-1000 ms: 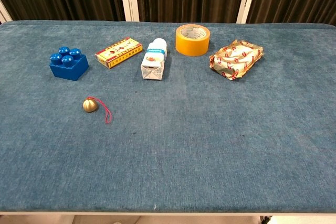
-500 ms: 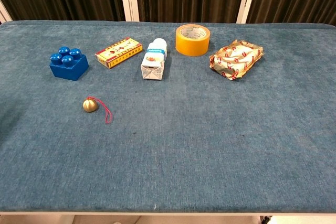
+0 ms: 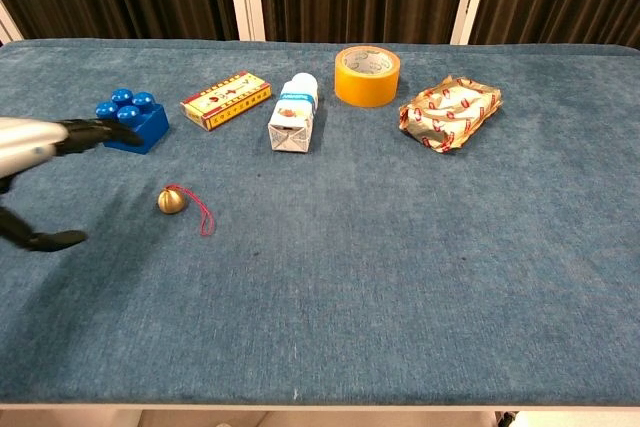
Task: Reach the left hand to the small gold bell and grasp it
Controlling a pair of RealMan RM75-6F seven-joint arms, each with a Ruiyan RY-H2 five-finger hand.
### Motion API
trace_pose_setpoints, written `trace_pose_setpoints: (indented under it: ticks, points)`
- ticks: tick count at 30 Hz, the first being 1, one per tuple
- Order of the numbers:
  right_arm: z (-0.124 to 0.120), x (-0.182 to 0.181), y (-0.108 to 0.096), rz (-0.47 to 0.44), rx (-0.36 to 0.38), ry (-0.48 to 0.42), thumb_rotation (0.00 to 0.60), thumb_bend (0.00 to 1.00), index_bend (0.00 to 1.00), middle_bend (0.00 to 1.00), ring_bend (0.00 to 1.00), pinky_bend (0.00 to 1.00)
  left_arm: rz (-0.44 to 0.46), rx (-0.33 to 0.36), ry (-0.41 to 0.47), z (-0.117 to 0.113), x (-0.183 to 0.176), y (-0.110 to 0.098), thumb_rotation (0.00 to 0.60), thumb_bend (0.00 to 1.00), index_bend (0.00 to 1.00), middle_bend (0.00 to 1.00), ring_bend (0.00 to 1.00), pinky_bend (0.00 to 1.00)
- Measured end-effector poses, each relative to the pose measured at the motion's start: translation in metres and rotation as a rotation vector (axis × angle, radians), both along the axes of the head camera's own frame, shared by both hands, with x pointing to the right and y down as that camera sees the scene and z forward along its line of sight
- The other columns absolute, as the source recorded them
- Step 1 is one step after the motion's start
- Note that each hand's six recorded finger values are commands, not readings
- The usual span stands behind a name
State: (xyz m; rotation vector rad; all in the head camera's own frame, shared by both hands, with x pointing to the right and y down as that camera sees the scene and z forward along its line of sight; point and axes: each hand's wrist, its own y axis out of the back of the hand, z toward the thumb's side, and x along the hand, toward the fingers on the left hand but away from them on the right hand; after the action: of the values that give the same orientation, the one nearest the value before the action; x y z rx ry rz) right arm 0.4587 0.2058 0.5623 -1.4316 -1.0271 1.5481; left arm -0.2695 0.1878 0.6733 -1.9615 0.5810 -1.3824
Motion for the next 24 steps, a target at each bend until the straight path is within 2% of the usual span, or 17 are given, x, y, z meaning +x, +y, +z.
trace_pose_setpoints:
  ticks: [11, 24]
  points:
    - [0.000, 0.001, -0.002, 0.003, -0.001, 0.001, 0.600, 0.30, 0.16, 0.16, 0.08, 0.00, 0.046, -0.015, -0.025, 0.023, 0.028, -0.017, 0.600, 0.26, 0.24, 0.00, 0.00, 0.13]
    - [0.000, 0.001, -0.002, 0.006, 0.000, 0.001, 0.600, 0.30, 0.16, 0.16, 0.08, 0.00, 0.077, -0.033, -0.061, 0.037, 0.044, -0.029, 0.600, 0.26, 0.32, 0.00, 0.00, 0.13]
